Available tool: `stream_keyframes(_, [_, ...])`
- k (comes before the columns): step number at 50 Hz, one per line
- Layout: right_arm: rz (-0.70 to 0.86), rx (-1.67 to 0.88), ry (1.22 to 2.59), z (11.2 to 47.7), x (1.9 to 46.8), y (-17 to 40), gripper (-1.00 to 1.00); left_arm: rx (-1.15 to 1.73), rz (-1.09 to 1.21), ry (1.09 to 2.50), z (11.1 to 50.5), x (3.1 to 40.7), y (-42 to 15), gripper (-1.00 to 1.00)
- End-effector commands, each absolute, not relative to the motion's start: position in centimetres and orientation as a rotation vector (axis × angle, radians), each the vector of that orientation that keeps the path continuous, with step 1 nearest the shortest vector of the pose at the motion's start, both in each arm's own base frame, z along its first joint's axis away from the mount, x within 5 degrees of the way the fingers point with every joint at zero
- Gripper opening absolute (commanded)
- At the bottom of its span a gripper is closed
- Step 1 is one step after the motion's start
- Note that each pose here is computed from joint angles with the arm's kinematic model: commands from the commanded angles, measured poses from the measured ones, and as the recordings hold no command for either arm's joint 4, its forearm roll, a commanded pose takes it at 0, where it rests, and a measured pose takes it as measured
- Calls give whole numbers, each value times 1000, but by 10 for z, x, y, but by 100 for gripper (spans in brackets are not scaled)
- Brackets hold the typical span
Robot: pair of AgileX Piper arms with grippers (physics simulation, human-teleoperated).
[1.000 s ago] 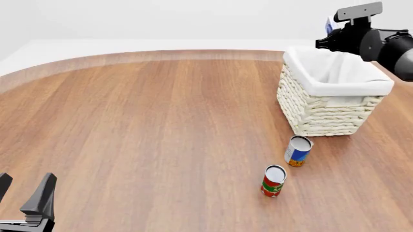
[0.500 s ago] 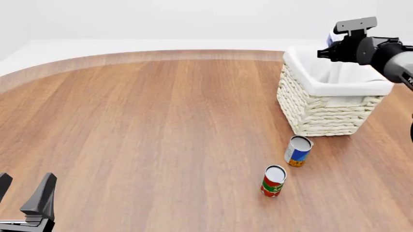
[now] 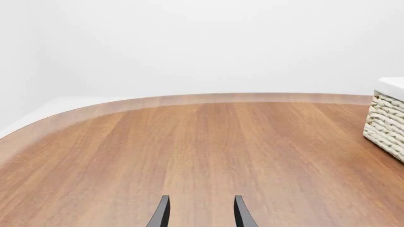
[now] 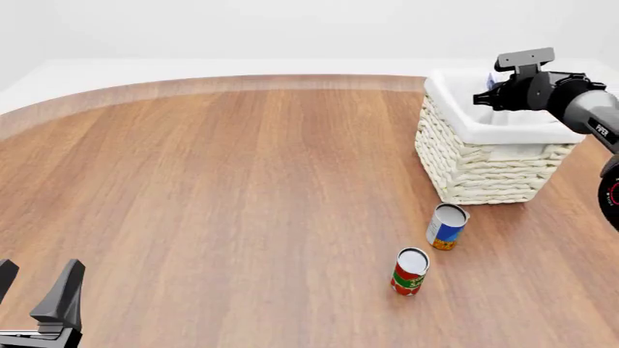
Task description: Pick up the alphabet soup and the cream cheese box, and put them in the basket.
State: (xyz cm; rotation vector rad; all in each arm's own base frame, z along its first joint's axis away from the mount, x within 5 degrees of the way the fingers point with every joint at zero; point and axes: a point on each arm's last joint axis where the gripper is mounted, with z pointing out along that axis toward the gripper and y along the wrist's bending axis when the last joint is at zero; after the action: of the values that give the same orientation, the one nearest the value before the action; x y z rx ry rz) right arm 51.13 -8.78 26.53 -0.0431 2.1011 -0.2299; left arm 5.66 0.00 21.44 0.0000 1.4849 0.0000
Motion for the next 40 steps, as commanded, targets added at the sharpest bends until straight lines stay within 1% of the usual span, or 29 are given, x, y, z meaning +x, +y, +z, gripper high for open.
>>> stream_keyframes(1, [-237,-42,2115,257,516,-93,-100,0,0,1485,214,57,0,100])
stream_keyframes(5, [-235,-40,2122,253,517,-93,-100,0,0,1485,214,57,0,100])
stream_keyframes(14, [-230,-16,2107,258,517,-96,-100,0,0,1485,214,57,0,100])
stream_keyframes(15, [-228,-16,2107,259,517,-95,100,0,0,1485,214,57,0,100])
stream_keyframes(31, [-207,11,2086,267,516,-91,100,0,0,1485,214,57,0,100])
stream_keyframes(38, [-200,14,2063,276,511,-87,100,0,0,1485,214,57,0,100])
stream_keyframes(40, [-173,24,2045,283,509,-77,100,0,0,1485,214,57,0,100])
